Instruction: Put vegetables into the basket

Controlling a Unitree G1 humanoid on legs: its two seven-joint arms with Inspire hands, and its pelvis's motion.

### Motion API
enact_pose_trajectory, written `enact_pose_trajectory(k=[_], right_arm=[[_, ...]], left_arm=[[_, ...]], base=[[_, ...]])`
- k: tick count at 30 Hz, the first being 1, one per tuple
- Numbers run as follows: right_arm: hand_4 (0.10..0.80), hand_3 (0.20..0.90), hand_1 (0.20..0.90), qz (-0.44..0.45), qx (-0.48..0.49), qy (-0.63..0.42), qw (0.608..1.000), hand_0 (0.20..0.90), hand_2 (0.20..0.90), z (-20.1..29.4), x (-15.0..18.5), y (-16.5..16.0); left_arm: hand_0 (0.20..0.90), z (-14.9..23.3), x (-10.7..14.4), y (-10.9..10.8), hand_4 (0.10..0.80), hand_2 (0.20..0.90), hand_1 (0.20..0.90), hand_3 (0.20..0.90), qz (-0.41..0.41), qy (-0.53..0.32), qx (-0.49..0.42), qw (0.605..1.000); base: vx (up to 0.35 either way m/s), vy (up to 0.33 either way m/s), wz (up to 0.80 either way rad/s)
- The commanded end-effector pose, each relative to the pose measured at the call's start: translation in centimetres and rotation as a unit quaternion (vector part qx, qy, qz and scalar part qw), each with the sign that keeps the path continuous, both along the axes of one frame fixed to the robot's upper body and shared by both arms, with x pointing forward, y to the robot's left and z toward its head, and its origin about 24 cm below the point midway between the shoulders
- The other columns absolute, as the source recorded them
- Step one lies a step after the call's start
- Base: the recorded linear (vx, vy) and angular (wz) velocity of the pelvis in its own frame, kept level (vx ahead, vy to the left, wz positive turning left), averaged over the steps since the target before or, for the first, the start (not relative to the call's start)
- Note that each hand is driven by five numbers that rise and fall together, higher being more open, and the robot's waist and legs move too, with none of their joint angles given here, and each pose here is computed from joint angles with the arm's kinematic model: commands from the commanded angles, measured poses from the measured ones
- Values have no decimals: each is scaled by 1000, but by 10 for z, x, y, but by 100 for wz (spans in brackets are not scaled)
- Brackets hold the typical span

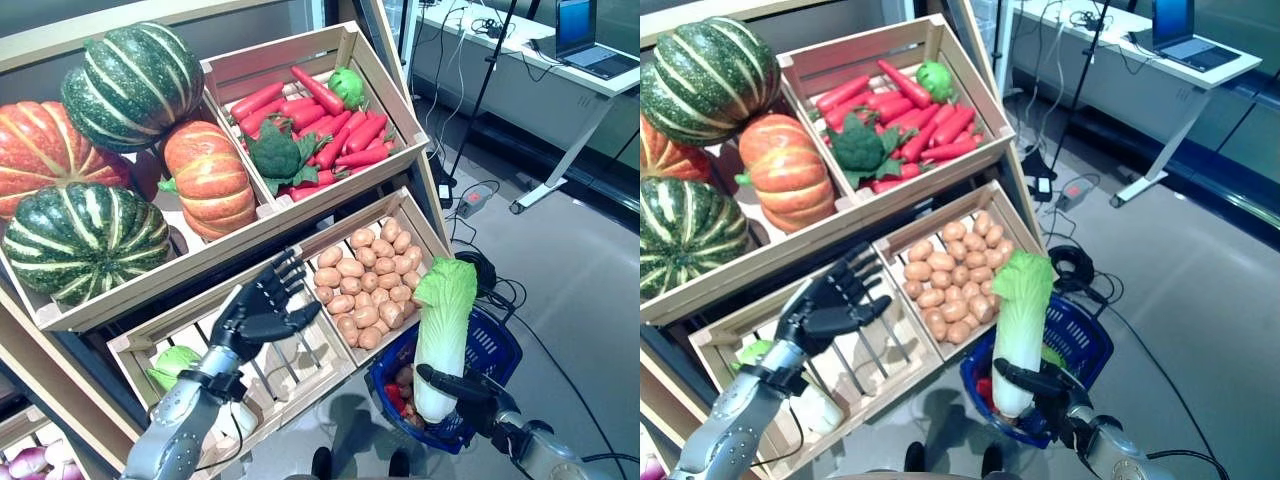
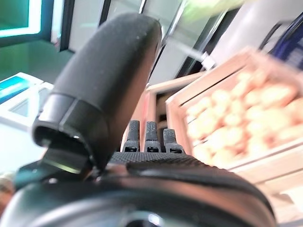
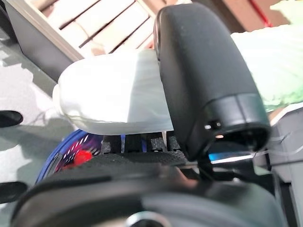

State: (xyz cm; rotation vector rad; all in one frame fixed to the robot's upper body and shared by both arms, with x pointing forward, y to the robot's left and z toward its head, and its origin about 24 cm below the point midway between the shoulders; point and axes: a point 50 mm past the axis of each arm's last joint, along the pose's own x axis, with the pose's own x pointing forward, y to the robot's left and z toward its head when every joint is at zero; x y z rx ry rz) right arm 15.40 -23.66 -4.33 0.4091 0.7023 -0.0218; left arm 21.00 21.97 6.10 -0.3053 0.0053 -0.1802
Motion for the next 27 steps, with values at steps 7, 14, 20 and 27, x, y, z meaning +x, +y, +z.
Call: enact_pose_trajectory(k=[7,14,20,27], right_arm=[[400,300,300,-288,68,-216,931,300,300,70,105,-25],[400,300,300,-417,73,-238,874,300,300,102,142,-63],[400,300,300,-441,61,-207,871,300,300,110,159,-72],[400,300,300,-417,104,-209,878,300,300,127,179,-77]], left_arm=[[900,69,52,-8,800,900,900,900,68,-187,-59,978],[900,86,69,-17,800,900,900,900,84,-213,-114,967],[900,94,71,-31,800,900,900,900,52,-238,-130,961],[900,102,76,-47,800,900,900,900,19,-261,-143,955]], base=[[-267,-18,0],[-211,6,1],[-95,-38,1],[-50,-41,11]])
